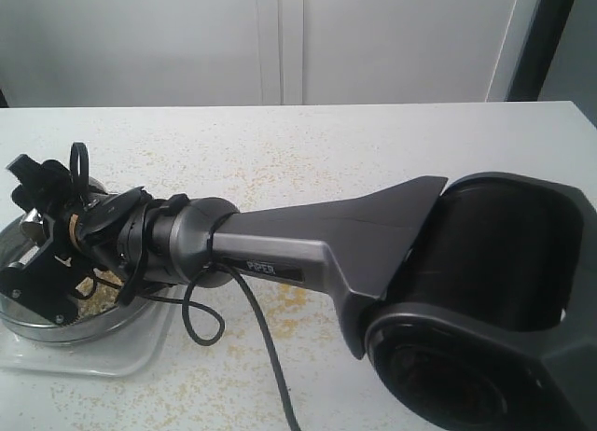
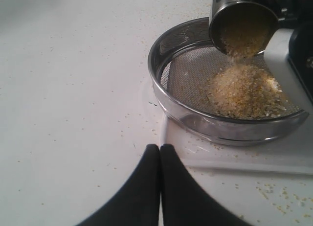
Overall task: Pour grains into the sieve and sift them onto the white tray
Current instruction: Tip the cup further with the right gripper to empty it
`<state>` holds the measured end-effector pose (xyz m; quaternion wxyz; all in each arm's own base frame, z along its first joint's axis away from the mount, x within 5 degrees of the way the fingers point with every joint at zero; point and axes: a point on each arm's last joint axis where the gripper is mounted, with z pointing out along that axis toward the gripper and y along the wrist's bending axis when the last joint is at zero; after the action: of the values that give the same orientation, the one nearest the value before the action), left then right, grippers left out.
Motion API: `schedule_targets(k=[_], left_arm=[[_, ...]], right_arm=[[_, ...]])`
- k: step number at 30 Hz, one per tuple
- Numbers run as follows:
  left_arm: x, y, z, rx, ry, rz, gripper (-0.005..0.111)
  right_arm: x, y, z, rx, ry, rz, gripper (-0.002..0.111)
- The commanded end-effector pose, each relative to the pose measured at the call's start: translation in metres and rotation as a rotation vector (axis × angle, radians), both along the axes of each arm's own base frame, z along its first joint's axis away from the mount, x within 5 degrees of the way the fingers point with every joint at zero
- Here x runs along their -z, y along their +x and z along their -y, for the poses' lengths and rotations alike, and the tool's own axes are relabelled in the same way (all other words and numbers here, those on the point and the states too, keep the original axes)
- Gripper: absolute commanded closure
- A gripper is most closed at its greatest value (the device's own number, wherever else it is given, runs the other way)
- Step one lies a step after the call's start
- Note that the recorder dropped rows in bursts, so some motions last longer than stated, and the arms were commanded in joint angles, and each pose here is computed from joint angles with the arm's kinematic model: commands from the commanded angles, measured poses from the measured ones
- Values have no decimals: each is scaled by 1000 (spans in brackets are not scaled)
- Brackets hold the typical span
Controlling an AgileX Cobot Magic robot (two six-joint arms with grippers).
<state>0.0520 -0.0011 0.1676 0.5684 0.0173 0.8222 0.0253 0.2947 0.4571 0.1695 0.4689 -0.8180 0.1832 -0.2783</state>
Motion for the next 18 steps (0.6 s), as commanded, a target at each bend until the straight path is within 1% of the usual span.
schedule_targets(k=[1, 8, 13, 18], left_arm=[[1, 0, 0, 4, -4, 3, 106], [1, 0, 0, 4, -4, 3, 106], [1, 0, 0, 4, -4, 3, 106], [1, 0, 0, 4, -4, 3, 106]], right_arm=[[-14, -2, -1, -6, 15, 32, 108], [-16, -5, -3, -6, -8, 80, 108], [-16, -6, -3, -3, -8, 82, 108], [-17, -3, -1, 2, -58, 144, 108]])
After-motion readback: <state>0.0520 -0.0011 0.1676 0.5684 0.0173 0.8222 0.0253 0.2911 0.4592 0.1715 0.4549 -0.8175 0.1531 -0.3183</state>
